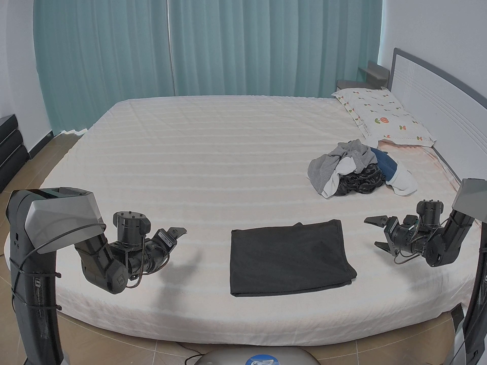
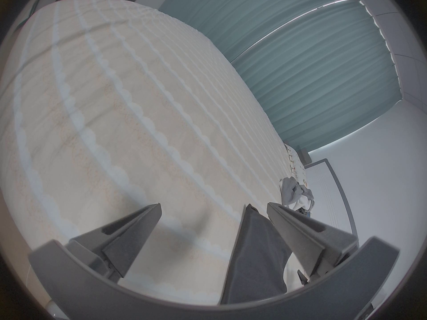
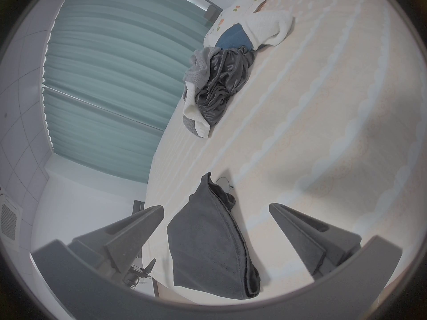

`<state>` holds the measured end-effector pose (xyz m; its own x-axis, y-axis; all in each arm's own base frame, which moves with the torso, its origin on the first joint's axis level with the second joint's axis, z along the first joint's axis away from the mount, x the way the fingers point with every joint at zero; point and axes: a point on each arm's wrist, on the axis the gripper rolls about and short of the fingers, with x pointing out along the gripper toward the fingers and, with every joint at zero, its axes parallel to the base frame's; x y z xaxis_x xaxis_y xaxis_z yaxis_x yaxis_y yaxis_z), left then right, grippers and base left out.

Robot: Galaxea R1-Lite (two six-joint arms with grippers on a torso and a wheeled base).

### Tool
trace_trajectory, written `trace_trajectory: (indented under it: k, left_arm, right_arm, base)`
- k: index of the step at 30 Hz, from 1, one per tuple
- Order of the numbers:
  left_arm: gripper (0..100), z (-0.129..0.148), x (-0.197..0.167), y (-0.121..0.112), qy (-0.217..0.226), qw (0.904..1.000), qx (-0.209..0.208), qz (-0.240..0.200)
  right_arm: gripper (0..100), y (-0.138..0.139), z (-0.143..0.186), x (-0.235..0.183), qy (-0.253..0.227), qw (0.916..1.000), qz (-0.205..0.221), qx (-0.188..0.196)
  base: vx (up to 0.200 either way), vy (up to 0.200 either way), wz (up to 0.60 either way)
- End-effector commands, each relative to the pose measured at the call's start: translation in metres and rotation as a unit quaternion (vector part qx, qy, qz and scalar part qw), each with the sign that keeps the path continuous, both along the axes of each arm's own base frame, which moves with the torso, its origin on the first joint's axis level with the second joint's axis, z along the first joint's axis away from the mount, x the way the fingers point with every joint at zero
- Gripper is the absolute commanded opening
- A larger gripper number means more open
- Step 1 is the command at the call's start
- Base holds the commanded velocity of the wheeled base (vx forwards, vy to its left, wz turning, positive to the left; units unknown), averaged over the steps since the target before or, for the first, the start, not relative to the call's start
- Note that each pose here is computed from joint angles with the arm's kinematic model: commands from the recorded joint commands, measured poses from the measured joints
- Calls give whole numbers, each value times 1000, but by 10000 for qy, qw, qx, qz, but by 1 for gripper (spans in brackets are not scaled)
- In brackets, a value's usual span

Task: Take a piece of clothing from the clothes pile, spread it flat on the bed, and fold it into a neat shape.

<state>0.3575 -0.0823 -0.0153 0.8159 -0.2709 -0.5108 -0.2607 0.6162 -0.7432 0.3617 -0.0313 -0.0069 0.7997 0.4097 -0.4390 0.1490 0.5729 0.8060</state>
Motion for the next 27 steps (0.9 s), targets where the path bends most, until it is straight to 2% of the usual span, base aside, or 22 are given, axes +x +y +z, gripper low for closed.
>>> trace_trajectory:
  k: [1, 27]
  left_arm:
    - [100, 1, 3, -2, -39, 10000, -27, -6]
    - [100, 0, 13, -19, -180, 9996, -38, -195]
  right_arm:
    - [100, -1, -5, 2, 14, 10000, -5, 9]
    - [100, 2, -10, 1, 66, 10000, 14, -43]
  base:
    - [0, -200, 0]
    - [0, -200, 0]
